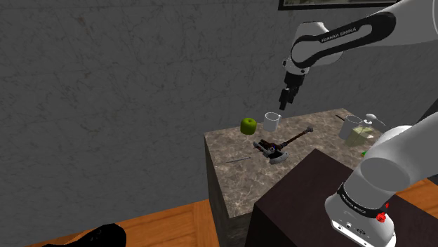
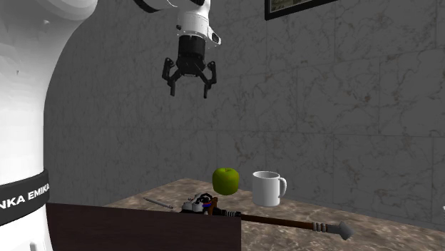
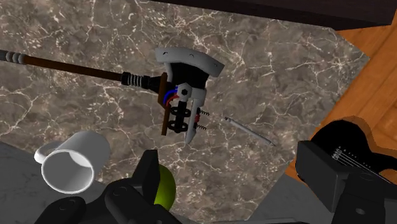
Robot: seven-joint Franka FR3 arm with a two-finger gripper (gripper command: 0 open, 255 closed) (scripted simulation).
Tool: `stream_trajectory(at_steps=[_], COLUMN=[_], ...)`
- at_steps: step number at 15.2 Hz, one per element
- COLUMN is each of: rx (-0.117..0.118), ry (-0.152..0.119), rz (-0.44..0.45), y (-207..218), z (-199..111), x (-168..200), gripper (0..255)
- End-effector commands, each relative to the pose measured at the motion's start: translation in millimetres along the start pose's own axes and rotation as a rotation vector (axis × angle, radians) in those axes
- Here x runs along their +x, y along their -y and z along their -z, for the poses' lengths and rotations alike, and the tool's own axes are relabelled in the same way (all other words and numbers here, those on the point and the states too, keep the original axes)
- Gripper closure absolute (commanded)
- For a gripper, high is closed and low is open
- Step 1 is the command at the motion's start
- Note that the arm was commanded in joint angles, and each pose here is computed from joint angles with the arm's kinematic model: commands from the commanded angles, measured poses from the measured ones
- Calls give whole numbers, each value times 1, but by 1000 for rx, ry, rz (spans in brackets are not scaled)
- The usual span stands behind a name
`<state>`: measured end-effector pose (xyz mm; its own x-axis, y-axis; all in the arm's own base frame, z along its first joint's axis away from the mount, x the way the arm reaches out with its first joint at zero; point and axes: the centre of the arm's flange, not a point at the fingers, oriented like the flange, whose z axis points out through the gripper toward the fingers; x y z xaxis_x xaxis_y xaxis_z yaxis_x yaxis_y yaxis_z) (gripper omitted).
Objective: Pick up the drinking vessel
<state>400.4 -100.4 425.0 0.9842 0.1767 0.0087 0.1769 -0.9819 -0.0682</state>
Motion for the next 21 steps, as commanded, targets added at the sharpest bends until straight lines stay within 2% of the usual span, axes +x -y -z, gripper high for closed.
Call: stream_trajectory(at_steps=[1, 21], rx=[-7, -61], ry=[-3, -19], rz=[4, 41], y=[-17, -172], z=[-20, -198], x=[11, 113], gripper=[0, 0])
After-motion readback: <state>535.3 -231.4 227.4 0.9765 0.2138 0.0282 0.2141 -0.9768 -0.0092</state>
